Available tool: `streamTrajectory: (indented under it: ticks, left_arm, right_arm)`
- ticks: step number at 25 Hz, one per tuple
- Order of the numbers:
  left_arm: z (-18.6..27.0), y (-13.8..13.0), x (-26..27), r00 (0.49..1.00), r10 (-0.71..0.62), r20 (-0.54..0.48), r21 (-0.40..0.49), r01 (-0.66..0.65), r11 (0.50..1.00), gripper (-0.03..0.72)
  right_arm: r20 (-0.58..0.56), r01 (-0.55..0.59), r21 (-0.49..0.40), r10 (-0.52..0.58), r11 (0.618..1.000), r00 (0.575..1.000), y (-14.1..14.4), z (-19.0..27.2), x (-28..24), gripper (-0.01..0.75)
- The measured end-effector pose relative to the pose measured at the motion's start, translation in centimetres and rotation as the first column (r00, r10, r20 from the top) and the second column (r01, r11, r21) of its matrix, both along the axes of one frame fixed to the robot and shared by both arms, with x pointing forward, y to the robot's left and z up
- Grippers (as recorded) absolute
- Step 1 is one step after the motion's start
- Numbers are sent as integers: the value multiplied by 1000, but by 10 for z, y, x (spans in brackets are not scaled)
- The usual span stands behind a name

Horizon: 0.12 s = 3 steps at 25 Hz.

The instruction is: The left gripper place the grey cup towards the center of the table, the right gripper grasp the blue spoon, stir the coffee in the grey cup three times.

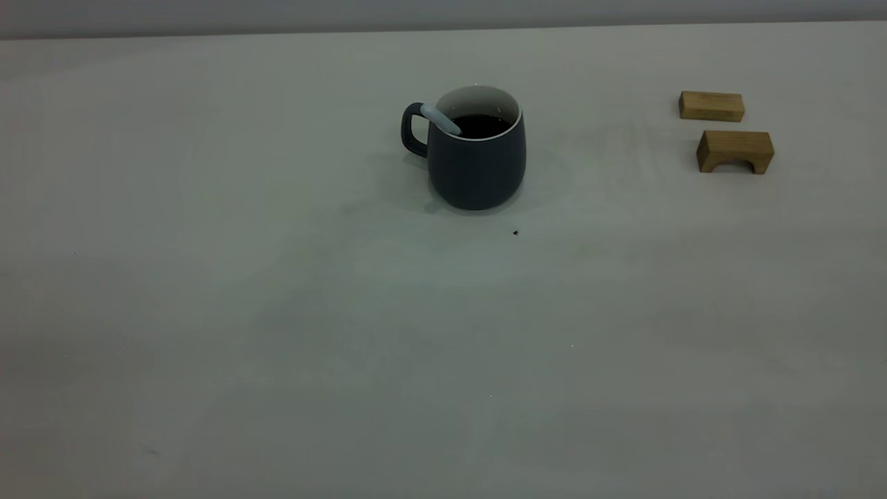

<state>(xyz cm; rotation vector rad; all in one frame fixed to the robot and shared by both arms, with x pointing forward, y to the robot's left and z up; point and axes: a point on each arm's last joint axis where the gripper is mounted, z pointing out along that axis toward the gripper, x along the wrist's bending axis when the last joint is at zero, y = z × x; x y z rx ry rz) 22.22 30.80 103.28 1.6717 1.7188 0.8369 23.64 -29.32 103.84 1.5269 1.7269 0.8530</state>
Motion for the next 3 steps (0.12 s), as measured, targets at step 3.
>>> streamTrajectory:
  ticks: [3]
  left_arm:
    - [0,0,0,1000,0,0,0,0,1000,239]
  right_arm:
    - [0,0,0,0,1000,1000,0,0,0,238]
